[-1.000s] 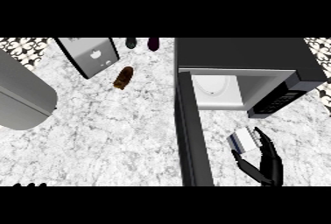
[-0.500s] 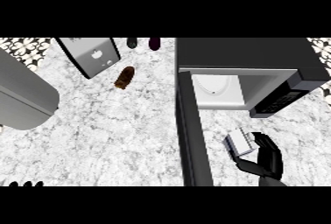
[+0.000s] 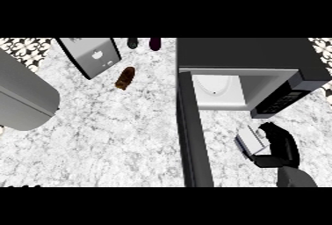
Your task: Pick up the milk, place it into the microwave and close the microwave
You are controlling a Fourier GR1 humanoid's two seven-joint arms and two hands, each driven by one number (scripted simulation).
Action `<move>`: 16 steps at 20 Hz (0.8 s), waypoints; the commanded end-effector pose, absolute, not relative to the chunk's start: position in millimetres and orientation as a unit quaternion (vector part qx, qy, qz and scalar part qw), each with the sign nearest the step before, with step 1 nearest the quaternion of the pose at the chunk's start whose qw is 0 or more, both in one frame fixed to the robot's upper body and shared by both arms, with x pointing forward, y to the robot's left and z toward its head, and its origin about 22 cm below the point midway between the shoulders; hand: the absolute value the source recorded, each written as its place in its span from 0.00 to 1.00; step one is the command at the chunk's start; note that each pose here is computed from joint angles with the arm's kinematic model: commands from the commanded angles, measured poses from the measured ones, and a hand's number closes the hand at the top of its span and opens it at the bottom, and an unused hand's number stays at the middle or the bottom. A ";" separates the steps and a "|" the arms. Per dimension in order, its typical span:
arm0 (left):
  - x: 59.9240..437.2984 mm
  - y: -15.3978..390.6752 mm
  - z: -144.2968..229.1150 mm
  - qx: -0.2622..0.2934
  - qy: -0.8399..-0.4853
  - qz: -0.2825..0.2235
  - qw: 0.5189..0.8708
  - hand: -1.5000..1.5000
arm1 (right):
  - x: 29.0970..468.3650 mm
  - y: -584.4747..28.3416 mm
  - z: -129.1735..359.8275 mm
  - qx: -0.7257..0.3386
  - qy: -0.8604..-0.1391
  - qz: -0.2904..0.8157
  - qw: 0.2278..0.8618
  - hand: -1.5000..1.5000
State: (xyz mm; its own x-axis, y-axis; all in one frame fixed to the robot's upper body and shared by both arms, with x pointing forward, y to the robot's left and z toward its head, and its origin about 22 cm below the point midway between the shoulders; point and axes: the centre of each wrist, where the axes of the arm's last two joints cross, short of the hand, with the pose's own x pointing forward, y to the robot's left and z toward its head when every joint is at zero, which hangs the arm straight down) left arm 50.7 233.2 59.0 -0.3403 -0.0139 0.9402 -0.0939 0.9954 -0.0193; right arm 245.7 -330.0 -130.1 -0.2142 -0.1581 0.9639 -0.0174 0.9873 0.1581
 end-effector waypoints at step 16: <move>31.4 256.4 42.0 0.038 -0.813 0.042 0.580 0.00 | 186.3 -257.6 -46.1 0.141 -0.785 -0.012 0.603 1.00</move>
